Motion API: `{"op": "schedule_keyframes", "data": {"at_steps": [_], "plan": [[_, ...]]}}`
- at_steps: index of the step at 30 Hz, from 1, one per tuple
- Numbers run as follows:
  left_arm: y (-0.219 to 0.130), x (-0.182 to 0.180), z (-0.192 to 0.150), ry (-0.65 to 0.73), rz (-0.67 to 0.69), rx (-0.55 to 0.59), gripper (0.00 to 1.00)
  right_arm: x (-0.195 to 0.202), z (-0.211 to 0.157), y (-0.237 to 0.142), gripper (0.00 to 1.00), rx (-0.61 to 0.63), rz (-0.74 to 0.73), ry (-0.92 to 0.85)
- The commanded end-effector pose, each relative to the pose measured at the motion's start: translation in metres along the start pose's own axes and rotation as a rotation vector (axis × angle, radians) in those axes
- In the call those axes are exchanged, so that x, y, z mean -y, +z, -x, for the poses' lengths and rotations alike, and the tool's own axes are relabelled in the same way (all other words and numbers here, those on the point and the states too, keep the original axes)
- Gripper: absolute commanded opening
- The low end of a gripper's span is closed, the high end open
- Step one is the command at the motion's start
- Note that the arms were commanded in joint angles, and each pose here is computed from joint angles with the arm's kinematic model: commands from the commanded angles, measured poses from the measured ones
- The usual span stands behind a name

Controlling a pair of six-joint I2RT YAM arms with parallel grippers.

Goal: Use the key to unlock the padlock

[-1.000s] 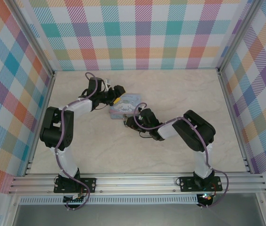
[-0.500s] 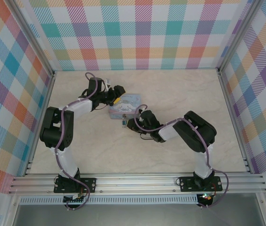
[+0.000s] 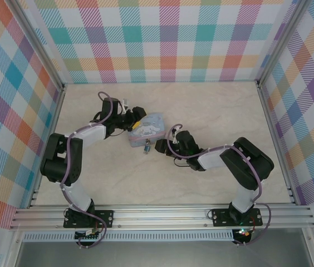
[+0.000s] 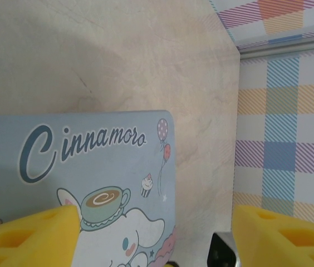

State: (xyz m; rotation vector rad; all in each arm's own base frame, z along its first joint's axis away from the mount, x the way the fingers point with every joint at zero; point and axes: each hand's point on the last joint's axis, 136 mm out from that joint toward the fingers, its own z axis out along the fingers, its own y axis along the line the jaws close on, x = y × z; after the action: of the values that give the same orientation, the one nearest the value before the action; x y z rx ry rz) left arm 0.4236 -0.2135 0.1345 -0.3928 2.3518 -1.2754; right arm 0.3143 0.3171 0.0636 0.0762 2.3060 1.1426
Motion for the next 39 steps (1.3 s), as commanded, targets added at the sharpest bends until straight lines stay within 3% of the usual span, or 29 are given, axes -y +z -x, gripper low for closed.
{"op": "schedule_keyframes", "data": {"at_steps": [1,8,13,19,25,39], "plan": [[-0.007,0.001,-0.015,-0.017,0.012,-0.005,0.72,-0.016,0.019,0.000,0.58,0.024,0.070,-0.040],[-0.010,-0.002,-0.028,-0.028,0.020,-0.015,0.72,-0.026,0.046,0.005,0.60,0.047,0.151,-0.069],[-0.013,-0.003,-0.029,-0.034,0.030,0.001,0.73,-0.022,0.051,-0.003,0.61,0.068,0.133,-0.040],[-0.016,-0.002,-0.028,-0.038,0.031,0.018,0.72,-0.013,0.023,-0.022,0.58,0.072,0.082,0.036],[-0.017,-0.003,-0.028,-0.041,0.037,0.024,0.72,-0.019,-0.013,-0.008,0.53,0.020,0.071,0.111],[-0.012,-0.002,-0.027,-0.047,0.024,0.021,0.72,-0.008,-0.036,0.026,0.38,-0.014,0.053,0.198]]}}
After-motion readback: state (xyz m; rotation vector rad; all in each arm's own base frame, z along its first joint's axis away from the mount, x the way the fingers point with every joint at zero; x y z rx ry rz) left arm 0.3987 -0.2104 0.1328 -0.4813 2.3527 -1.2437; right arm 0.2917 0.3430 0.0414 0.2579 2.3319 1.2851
